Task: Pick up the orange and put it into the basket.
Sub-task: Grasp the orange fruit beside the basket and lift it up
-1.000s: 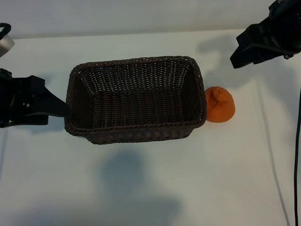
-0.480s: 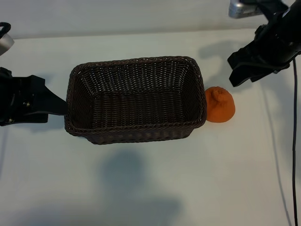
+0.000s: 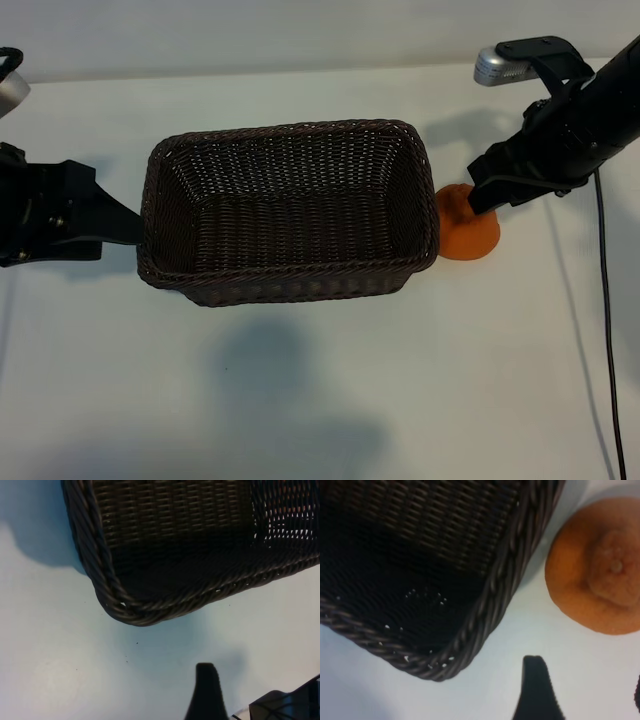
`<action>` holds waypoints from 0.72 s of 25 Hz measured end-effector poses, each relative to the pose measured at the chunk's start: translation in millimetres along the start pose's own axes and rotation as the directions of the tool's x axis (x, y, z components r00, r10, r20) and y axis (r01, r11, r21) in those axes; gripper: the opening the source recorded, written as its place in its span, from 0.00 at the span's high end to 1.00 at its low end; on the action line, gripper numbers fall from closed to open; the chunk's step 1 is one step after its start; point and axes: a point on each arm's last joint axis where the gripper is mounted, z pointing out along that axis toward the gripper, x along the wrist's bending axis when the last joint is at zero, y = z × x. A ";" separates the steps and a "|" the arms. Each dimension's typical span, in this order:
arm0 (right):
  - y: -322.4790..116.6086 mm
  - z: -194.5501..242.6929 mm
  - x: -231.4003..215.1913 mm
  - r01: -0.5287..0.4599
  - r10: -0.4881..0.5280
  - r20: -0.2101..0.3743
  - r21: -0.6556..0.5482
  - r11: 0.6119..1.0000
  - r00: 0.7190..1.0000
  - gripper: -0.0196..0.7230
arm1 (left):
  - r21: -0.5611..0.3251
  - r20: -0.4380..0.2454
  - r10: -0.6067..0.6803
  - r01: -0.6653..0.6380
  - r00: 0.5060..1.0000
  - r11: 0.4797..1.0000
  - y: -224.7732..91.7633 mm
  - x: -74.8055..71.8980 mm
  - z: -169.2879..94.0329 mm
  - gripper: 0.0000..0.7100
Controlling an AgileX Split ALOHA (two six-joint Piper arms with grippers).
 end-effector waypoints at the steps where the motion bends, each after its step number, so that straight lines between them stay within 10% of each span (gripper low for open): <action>1: 0.5 0.1 -0.2 -0.001 0.001 0.002 -0.006 1.000 1.000 0.36 | 0.000 0.000 0.004 -0.004 1.000 1.000 0.0 0.0 0.0 0.20; 18: 8.4 30.0 -19.6 0.009 -0.004 0.082 -0.062 0.998 0.997 0.36 | -0.019 -0.007 0.010 -0.010 1.000 1.000 1.7 0.6 0.0 0.20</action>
